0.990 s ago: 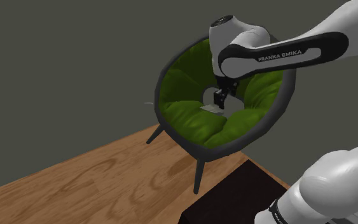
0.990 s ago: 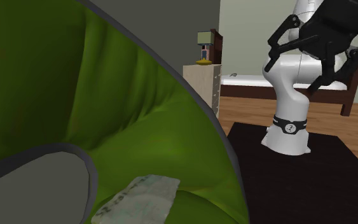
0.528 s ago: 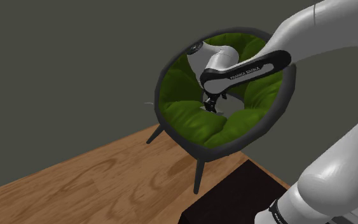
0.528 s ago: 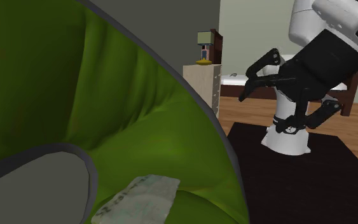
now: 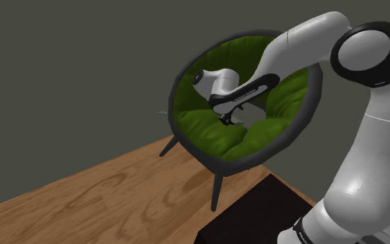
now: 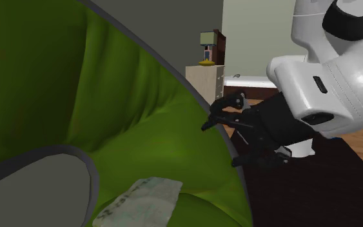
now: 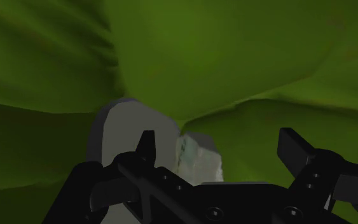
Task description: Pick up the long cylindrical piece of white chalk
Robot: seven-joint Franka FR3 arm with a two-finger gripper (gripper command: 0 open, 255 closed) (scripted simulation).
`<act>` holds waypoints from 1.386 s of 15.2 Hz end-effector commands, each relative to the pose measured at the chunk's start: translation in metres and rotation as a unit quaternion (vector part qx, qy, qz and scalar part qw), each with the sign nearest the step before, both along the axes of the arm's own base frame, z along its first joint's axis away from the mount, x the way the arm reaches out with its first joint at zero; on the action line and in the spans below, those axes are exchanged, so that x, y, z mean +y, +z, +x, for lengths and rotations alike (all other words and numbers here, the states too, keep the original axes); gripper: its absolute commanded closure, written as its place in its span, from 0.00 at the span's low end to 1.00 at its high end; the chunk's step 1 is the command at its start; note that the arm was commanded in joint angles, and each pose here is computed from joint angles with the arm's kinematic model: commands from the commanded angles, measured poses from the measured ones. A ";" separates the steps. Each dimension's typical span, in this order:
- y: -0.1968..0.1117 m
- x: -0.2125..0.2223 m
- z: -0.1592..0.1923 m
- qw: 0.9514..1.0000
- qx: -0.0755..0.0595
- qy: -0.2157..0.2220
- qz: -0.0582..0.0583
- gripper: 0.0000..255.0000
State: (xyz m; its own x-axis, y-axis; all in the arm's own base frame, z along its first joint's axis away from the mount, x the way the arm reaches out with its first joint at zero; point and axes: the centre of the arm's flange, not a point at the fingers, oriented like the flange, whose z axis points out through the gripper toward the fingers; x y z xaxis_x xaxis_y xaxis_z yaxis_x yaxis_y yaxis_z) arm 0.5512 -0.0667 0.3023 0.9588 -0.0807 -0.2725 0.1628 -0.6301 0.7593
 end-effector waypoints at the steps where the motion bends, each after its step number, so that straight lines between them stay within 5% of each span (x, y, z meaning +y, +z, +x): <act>1: -0.025 -0.013 0.020 1.000 0.008 -0.003 -0.030 0.00; 5: -0.059 -0.042 0.045 0.997 0.021 -0.010 -0.079 0.00; 14: -0.099 -0.042 0.045 0.997 0.021 -0.010 -0.079 0.00; 15: -0.099 -0.041 0.045 0.997 0.021 -0.010 -0.079 1.00; 21: -0.099 -0.042 0.045 0.997 0.021 -0.010 -0.079 1.00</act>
State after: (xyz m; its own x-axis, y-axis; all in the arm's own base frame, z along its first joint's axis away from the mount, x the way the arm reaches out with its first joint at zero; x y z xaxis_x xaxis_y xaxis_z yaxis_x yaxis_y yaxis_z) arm 0.5965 -0.1085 0.2030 0.9443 -0.1441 -0.2957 0.1864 -0.5062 0.8420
